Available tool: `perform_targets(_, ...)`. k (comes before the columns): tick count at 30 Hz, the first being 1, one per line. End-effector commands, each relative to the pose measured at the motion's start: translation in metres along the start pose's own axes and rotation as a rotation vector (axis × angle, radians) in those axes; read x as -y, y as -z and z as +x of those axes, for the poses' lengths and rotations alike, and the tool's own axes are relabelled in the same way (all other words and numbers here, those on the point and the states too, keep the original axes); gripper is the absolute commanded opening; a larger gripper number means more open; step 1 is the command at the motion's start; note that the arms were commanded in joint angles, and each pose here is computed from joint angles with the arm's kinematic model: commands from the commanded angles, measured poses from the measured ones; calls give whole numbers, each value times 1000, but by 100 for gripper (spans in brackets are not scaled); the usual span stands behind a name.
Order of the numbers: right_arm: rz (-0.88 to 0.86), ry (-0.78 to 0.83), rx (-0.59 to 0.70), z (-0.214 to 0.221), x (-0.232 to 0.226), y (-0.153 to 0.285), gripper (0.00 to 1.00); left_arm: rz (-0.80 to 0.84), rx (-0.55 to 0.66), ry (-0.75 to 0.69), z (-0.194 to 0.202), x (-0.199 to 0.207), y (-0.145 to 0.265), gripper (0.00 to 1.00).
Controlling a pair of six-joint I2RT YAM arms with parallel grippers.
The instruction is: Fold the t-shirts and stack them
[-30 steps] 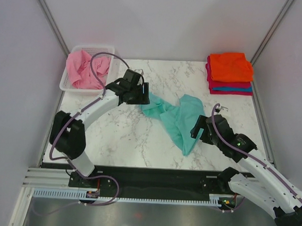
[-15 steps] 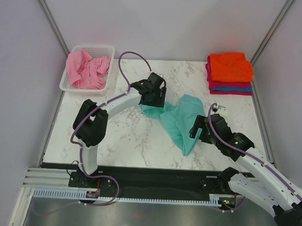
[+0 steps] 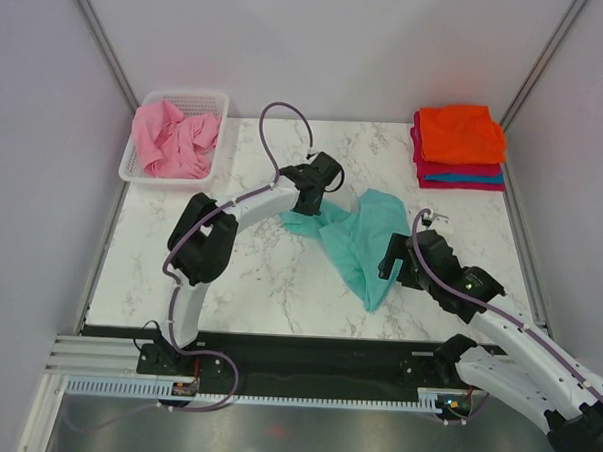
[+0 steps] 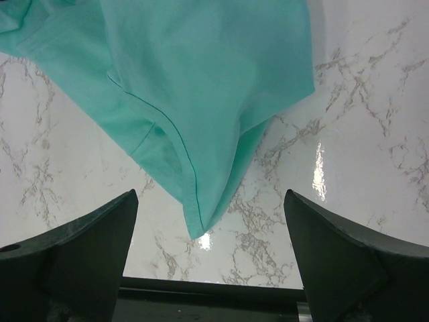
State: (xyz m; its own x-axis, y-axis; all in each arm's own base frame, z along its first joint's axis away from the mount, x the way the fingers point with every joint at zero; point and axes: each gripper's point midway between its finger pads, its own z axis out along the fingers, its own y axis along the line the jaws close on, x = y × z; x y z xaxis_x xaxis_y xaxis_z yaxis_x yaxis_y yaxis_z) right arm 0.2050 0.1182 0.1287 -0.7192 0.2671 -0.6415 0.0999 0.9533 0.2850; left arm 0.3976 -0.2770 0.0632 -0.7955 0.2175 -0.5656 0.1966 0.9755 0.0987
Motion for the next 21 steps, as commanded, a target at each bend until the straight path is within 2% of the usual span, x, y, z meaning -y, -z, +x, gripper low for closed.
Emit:
perform_targets(1, 2, 6, 39, -7, 0, -1, 98, -86, 71, -23, -25, -12, 12, 2)
perform_targets(3, 7, 4, 40, -7, 1, -3, 98, -104, 79, -12, -27, -18, 19, 2)
perform_targets(6, 2, 7, 44, -11, -4, -6, 98, -123, 126, 34, -38, -34, 55, 2)
perform_targets(7, -9, 7, 39, -12, -9, -7, 98, -124, 170, 67, -48, -43, 80, 2)
perform_targets(9, -25, 24, 45, -22, -19, -8, 98, -140, 169, 124, -38, -62, 102, 2)
perform_targets(10, -40, 27, 41, -25, -25, -8, 98, -122, 220, 181, -44, -77, 132, 2)
perform_targets(12, -79, 37, 43, -35, -42, -11, 98, -124, 178, 243, -16, -95, 137, 2)
perform_targets(13, -92, 47, 16, -33, -49, -17, 98, -86, 208, 323, -15, -110, 158, 2)
perform_targets(14, -124, 42, 35, -44, -62, -16, 96, -91, 159, 332, 10, -118, 151, 2)
perform_targets(17, -155, 65, 4, -49, -84, -31, 93, -88, 130, 382, 45, -143, 156, 2)
perform_targets(21, -140, 116, -38, -46, -105, -58, 90, -92, 62, 391, 80, -158, 142, 2)
